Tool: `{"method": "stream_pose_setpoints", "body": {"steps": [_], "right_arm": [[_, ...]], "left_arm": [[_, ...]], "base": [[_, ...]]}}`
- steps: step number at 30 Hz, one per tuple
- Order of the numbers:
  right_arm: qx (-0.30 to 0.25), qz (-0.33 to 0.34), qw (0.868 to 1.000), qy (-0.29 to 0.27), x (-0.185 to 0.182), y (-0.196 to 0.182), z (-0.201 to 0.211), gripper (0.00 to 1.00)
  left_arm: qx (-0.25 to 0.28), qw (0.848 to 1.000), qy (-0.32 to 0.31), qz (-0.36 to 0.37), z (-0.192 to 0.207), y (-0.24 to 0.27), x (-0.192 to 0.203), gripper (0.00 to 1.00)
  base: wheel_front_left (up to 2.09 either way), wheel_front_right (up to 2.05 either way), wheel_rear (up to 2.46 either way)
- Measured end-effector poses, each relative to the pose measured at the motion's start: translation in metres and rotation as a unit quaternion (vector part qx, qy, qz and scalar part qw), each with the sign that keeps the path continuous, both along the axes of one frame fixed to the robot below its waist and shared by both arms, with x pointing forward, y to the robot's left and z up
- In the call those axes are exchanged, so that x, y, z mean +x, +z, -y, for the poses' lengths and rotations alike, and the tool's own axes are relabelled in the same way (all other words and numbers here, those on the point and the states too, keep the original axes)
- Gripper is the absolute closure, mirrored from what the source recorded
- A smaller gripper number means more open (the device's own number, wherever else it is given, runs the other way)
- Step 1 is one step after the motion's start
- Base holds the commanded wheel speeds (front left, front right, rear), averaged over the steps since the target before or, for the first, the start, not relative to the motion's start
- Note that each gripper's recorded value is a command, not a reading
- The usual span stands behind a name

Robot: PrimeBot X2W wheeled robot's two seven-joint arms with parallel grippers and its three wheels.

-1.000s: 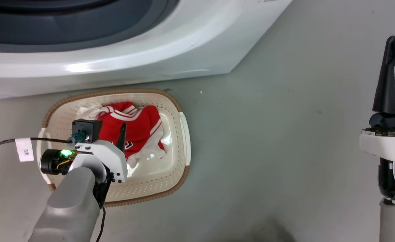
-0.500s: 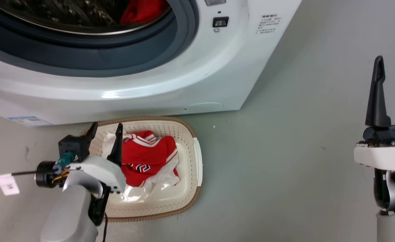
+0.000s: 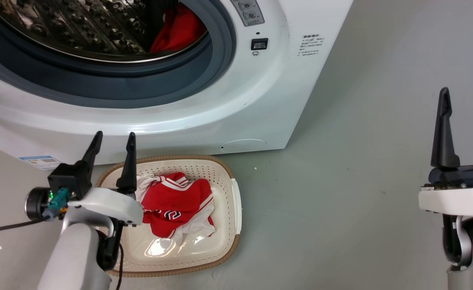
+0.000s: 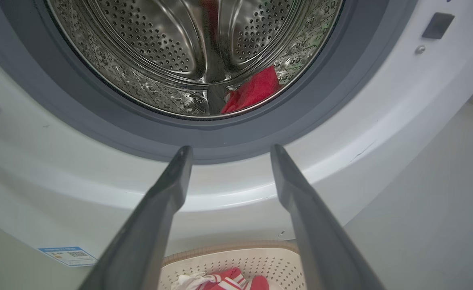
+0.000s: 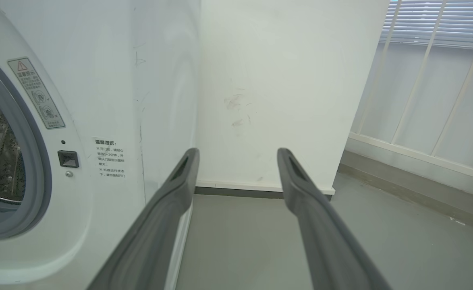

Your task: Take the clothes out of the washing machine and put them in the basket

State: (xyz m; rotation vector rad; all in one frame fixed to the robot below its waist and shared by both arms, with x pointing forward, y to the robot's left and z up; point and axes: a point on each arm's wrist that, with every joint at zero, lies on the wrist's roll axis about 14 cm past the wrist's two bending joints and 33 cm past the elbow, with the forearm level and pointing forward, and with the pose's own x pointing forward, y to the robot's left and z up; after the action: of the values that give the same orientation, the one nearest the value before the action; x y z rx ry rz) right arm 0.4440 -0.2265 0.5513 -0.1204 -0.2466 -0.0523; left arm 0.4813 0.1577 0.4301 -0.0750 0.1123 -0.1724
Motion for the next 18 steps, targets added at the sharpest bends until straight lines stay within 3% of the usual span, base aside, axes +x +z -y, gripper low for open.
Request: {"method": "stream_pose_setpoints", "body": {"steps": [8,18], "right_arm": [[-0.005,-0.018,1.000,-0.011,0.003,-0.014,0.008,0.00],[0.004,-0.046,0.999,-0.019,0.018,-0.044,0.016,0.00]], "left_arm": [[-0.013,0.999,-0.038,0.014,0.018,0.017,0.042,0.00],[0.014,0.997,-0.077,-0.002,0.025,0.025,0.129,0.00]], "base": [[0.00,0.00,0.00],[0.00,0.00,0.00]]}}
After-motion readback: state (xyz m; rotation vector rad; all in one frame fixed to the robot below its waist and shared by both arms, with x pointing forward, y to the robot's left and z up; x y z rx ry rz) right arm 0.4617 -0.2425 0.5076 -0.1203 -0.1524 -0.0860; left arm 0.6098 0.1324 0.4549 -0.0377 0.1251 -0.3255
